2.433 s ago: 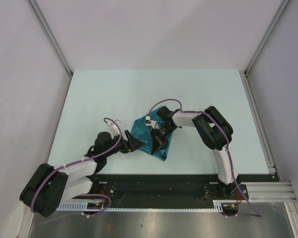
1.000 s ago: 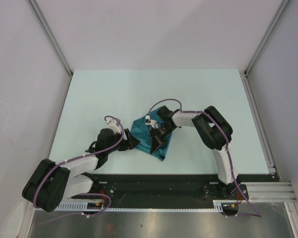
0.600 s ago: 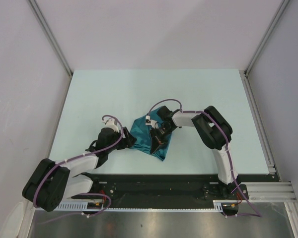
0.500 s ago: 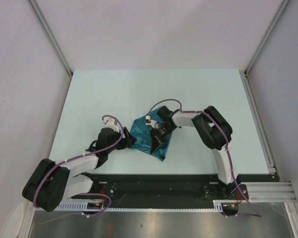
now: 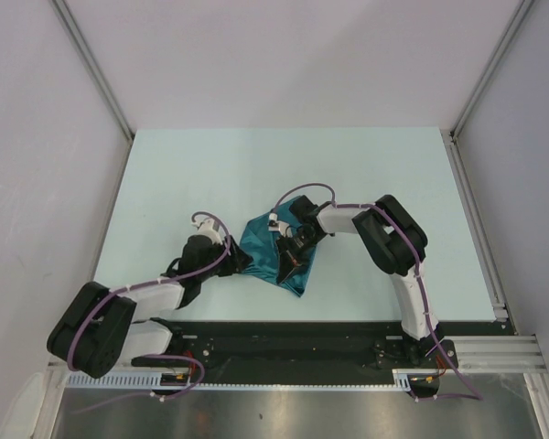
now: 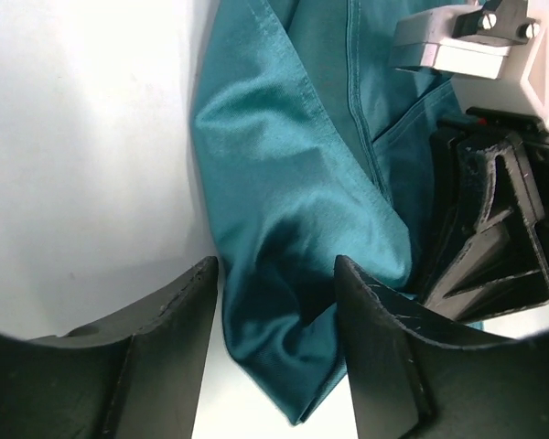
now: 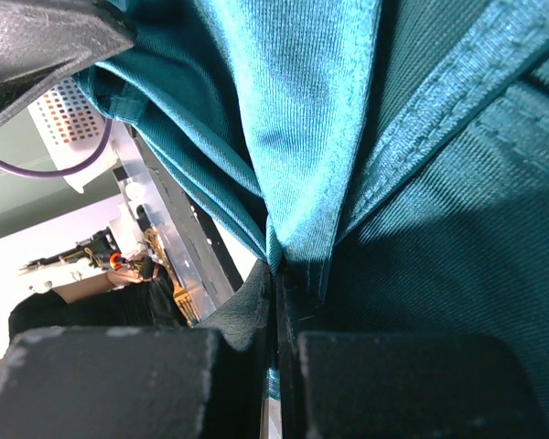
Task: Fold the napkin, place the utensils inside, and roll it up
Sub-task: Roll the napkin with the utensil
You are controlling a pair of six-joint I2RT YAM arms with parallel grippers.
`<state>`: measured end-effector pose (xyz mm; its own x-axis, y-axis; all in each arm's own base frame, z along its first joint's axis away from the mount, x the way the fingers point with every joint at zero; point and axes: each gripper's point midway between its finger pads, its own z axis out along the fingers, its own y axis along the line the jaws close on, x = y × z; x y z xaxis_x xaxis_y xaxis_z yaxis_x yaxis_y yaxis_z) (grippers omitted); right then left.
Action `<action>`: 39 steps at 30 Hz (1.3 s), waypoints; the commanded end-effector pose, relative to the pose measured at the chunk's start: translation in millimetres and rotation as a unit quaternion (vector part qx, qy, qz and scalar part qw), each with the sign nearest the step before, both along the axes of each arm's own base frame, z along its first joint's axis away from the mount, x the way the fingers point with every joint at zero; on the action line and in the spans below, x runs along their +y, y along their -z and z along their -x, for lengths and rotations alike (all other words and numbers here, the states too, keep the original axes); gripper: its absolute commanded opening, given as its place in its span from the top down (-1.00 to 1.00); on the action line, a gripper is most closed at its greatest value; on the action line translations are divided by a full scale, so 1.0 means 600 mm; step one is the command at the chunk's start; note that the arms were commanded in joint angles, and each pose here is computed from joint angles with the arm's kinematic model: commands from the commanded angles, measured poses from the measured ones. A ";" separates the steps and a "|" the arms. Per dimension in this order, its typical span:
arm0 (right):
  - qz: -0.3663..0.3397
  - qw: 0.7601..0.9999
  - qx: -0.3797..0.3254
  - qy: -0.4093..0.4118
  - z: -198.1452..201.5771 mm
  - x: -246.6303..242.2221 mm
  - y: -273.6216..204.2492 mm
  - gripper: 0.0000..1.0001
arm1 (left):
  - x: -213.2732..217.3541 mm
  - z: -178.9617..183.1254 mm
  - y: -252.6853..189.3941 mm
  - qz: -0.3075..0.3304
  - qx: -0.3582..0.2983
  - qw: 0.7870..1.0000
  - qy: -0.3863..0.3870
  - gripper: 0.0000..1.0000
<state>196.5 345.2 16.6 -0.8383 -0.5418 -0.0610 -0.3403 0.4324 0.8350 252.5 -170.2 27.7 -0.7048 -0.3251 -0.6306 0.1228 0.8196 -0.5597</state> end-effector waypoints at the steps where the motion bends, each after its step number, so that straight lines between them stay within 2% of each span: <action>1: 0.017 1.000 0.012 0.000 0.002 -0.004 0.010 1.00 | -0.002 0.029 0.034 -0.006 0.067 0.998 0.009 -0.21; 2: 0.015 1.000 0.017 0.002 0.003 -0.004 0.007 1.00 | -0.002 0.030 0.033 -0.008 0.068 0.998 0.012 -0.25; 3: 0.015 1.000 0.020 0.002 0.003 -0.002 0.005 1.00 | -0.002 0.028 0.028 -0.008 0.064 0.998 0.012 -0.45; 6: 0.019 0.999 0.037 -0.002 0.013 -0.003 -0.002 1.00 | 0.003 0.025 0.017 -0.020 0.060 0.998 0.011 -0.74; 9: 0.022 0.998 0.051 -0.004 0.024 -0.006 -0.007 1.00 | 0.010 0.022 -0.006 -0.027 0.048 0.998 0.006 -0.82; 16: 0.008 0.996 0.090 -0.016 0.058 -0.002 -0.028 1.00 | 0.008 0.034 -0.008 -0.028 0.056 0.998 0.021 -0.84; 24: 0.024 0.994 0.104 0.012 0.029 0.003 -0.007 1.00 | -0.008 0.030 -0.036 0.002 0.022 0.999 0.041 -0.86; 31: 0.022 0.991 0.131 0.035 0.009 0.002 0.005 1.00 | 0.007 0.076 -0.014 -0.034 0.104 0.992 0.058 -0.86; 36: 0.027 0.989 0.138 0.048 -0.001 -0.004 0.018 1.00 | 0.023 0.088 -0.023 -0.039 0.106 0.993 0.036 -0.88; 39: 0.029 0.989 0.137 0.049 -0.001 -0.005 0.020 1.00 | 0.015 0.106 -0.038 -0.013 0.110 0.993 0.046 -0.84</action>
<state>193.8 350.7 24.9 -0.8518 -0.5174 0.0824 -0.1522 0.3949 0.9060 201.1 -160.0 39.3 -0.8373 -0.2220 -0.4997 0.0892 0.8461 -0.5255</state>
